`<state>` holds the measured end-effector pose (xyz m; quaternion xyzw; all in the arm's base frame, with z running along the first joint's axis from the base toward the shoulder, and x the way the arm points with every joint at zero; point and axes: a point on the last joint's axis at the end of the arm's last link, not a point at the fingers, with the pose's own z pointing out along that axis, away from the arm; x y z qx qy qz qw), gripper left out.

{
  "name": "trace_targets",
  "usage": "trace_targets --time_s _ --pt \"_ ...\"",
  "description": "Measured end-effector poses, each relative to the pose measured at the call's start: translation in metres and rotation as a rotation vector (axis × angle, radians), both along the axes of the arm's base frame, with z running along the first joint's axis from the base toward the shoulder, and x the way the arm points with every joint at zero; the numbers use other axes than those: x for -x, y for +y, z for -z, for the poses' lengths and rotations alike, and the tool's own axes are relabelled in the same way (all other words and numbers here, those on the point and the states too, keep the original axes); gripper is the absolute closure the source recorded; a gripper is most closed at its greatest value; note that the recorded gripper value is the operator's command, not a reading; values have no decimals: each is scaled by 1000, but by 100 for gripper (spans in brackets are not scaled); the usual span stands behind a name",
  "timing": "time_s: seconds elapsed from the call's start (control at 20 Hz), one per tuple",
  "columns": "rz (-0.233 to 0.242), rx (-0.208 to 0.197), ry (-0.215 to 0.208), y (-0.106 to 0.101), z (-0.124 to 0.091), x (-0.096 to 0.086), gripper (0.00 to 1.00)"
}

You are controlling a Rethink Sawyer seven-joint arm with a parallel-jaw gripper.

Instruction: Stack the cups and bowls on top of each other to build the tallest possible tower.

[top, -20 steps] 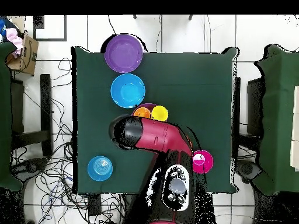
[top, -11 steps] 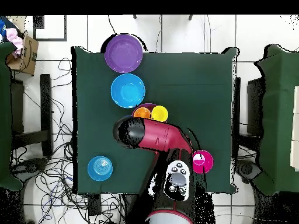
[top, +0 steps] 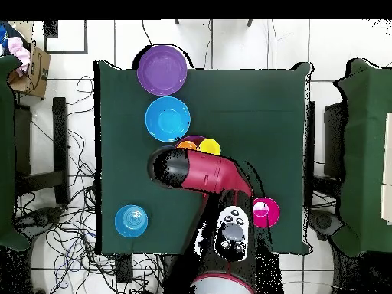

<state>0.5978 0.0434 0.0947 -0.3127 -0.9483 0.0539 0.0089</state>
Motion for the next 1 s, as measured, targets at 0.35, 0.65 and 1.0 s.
trace_targets --time_s 0.35,0.65,1.0 --pt "34 -30 61 -6 -48 8 0" --pt "114 -27 65 -61 -92 26 0" --pt "196 26 62 -150 -98 52 0"
